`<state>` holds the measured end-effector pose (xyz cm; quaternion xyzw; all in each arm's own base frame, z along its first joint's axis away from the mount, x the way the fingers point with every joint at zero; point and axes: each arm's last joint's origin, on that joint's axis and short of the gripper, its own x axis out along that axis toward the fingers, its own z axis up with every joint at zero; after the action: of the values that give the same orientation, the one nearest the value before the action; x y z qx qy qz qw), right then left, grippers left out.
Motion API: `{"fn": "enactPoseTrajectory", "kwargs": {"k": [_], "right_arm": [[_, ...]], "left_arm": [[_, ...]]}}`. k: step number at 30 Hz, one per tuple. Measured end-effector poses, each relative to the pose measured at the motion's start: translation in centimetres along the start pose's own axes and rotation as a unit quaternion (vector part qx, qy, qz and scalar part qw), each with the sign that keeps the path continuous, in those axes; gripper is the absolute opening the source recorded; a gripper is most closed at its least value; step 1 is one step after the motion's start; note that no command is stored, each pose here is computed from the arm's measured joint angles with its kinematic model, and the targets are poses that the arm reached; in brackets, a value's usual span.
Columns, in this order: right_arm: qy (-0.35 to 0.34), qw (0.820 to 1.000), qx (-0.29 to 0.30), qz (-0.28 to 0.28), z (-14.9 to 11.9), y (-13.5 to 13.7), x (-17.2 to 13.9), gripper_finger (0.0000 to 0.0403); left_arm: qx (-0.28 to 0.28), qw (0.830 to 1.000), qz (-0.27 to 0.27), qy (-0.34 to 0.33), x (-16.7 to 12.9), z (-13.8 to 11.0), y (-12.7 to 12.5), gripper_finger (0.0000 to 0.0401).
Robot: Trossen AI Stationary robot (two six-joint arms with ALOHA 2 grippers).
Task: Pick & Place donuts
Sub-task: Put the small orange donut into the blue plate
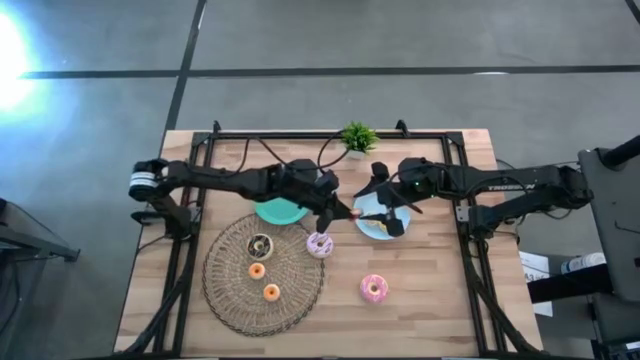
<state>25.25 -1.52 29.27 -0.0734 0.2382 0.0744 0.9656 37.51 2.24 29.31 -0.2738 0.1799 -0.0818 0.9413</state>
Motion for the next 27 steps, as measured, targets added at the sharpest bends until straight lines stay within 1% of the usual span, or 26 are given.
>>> {"fn": "enactPoseTrajectory", "kwargs": {"k": [3,6,8,13,19,27], "right_arm": [[0.015,1.000,0.003,0.003,-0.07,0.03,-0.15,0.0280],[0.033,0.999,0.014,0.007,-0.26,0.11,-0.28,0.0275],[0.037,0.999,0.022,0.008,-0.32,0.13,-0.28,0.0267],[0.034,0.999,0.022,0.008,-0.27,0.12,-0.28,0.0242],[0.032,0.999,0.023,0.007,-0.25,0.06,-0.07,0.0225],[0.040,0.998,0.053,0.009,-0.53,0.00,0.64,0.0196]], "left_arm": [[-0.002,1.000,0.004,0.018,0.21,-0.03,0.33,0.0000],[0.002,1.000,0.002,0.015,0.14,0.16,0.35,0.0000],[0.000,1.000,0.002,0.012,-0.01,0.32,0.37,0.0000],[-0.002,1.000,0.002,0.006,-0.07,0.53,0.47,0.0000],[-0.008,1.000,-0.001,0.005,0.11,0.45,0.44,0.0000],[-0.010,1.000,0.001,-0.007,0.23,0.58,0.43,0.0000]]}}
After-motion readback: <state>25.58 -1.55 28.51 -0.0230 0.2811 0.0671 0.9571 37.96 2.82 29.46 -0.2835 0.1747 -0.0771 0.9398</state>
